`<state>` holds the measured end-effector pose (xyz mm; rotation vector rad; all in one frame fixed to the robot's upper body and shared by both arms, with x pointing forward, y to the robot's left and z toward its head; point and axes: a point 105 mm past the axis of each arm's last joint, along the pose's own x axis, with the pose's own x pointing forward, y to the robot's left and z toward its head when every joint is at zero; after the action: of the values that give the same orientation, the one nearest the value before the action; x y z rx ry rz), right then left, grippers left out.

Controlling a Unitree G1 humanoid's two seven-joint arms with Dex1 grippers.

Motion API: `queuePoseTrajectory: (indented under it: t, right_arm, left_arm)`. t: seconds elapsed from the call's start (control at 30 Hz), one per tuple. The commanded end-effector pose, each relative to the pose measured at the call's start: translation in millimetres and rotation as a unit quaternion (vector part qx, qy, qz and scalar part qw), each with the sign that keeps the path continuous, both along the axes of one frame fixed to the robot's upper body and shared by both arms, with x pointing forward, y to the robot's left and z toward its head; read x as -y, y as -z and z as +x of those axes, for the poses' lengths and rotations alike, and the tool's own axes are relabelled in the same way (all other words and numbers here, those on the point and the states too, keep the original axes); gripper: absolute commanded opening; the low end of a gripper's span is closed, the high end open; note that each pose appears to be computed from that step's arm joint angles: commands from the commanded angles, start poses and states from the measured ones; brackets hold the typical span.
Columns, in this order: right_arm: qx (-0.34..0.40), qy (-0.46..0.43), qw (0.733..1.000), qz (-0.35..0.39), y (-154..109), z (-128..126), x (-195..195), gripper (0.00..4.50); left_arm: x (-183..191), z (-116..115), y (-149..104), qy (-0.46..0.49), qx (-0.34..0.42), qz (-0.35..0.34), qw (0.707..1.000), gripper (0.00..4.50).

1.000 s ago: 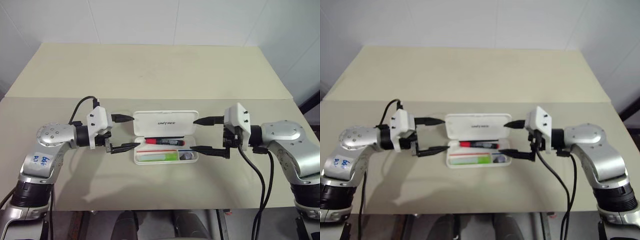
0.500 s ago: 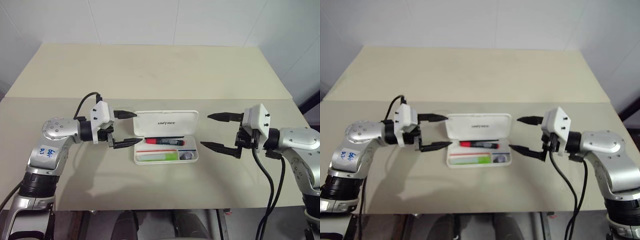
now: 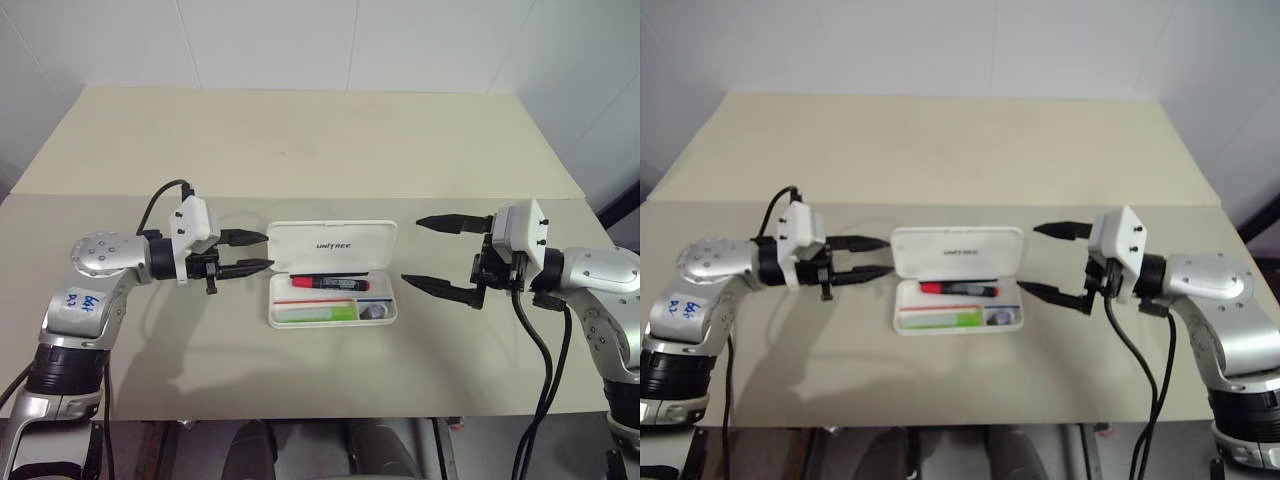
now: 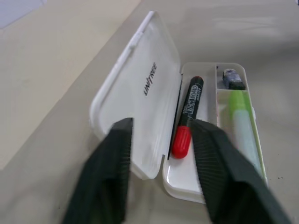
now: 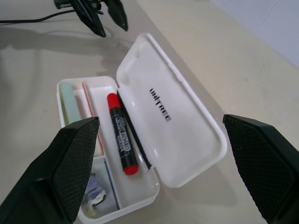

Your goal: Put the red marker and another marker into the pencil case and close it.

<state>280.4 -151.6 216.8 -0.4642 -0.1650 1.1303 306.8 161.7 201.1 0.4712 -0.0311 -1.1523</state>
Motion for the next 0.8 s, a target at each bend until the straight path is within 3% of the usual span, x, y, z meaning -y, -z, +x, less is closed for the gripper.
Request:
queuePoseTrajectory:
  t: [0.03,0.1,0.5,0.8]
  right_arm:
    - [0.033,-0.029,0.998,0.042,-15,-4,-5,4.50]
    - [0.031,-0.031,0.998,0.040,-14,-2,-6,4.50]
    - [0.006,-0.035,0.999,0.036,-7,6,-6,4.50]
    - [0.002,-0.027,0.999,0.047,-10,10,-7,4.50]
  left_arm:
    - [-8,-3,-17,-0.018,0.027,-0.016,0.999,0.53]
    - [-8,-4,-20,-0.024,0.026,-0.030,0.999,0.05]
    - [-12,13,-41,-0.092,0.043,-0.136,0.986,0.05]
    - [-4,54,-11,-0.153,0.023,-0.101,0.983,0.05]
